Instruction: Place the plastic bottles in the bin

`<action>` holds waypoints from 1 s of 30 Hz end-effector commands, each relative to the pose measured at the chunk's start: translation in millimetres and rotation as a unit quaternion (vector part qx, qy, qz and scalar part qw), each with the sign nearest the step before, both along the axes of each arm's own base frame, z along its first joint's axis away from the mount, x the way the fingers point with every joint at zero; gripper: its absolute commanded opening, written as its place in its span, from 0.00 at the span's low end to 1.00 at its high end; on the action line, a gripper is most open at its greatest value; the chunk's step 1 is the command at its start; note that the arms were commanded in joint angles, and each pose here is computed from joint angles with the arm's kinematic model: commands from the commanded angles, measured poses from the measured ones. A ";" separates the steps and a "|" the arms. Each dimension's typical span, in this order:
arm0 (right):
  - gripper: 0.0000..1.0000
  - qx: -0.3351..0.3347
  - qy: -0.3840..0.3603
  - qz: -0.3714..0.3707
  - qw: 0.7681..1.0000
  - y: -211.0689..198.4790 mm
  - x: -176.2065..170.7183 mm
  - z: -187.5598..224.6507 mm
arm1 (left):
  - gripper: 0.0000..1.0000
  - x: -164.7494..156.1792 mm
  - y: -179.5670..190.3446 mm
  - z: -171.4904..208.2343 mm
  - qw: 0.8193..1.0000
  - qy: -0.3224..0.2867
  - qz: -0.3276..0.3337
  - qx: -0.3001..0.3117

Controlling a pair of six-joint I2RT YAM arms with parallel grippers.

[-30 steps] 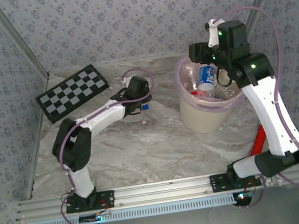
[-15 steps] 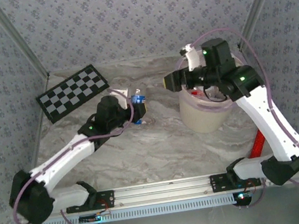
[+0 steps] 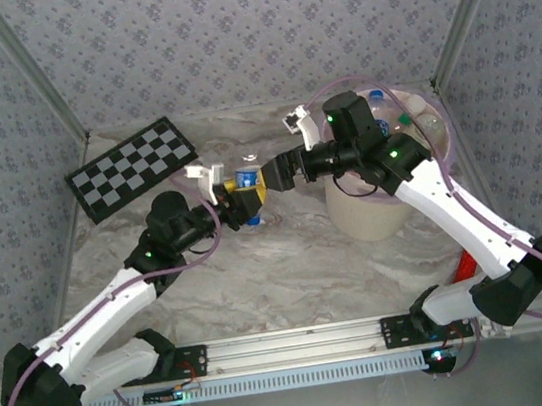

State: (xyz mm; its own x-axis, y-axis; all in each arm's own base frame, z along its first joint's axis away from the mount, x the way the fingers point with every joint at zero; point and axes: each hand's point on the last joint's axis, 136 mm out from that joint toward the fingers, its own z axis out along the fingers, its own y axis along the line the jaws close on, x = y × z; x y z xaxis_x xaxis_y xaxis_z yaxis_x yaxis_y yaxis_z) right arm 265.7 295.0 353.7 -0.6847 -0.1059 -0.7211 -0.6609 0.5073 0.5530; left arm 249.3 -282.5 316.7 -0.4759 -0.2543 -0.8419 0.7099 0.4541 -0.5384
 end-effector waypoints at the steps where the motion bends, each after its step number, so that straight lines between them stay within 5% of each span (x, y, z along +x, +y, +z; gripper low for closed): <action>1: 0.97 0.029 -0.008 -0.001 1.000 7.3 5.6 11.0 | 0.26 -12.6 -13.4 27.2 0.997 -0.033 -0.045 -0.053; 5: 0.91 0.050 0.001 0.004 0.999 14.7 9.9 12.1 | 0.26 -16.1 -25.9 29.1 0.996 -0.040 -0.063 -0.051; 14: 0.54 0.042 0.007 -0.013 0.999 10.1 13.7 7.4 | 0.31 -7.5 -32.2 32.3 0.996 -0.039 -0.050 -0.058; 16: 0.50 0.039 0.002 -0.018 0.999 6.0 15.0 12.1 | 0.44 -6.8 -32.1 32.9 0.996 -0.038 -0.047 -0.058; 19: 0.43 0.039 -0.019 -0.037 0.998 -7.1 19.0 30.0 | 0.78 -5.6 -28.7 32.8 0.997 -0.038 -0.037 -0.057; 23: 0.42 0.003 -0.076 -0.107 0.991 -51.1 24.9 65.5 | 0.93 -4.2 -17.7 24.5 0.999 -0.031 -0.009 -0.035; 30: 0.37 -0.077 -0.126 -0.324 0.934 -187.9 17.2 106.2 | 0.95 5.1 -0.8 0.9 0.999 -0.002 0.044 0.008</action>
State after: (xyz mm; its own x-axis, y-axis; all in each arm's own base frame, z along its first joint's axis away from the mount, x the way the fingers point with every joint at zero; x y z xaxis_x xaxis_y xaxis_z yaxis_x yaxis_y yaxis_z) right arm 302.7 169.5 451.6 -0.5015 0.1564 -0.8509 -0.4604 0.7845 0.4155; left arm 251.3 -289.3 318.7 -0.4622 -0.2862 -0.8393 0.6902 0.4782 -0.5431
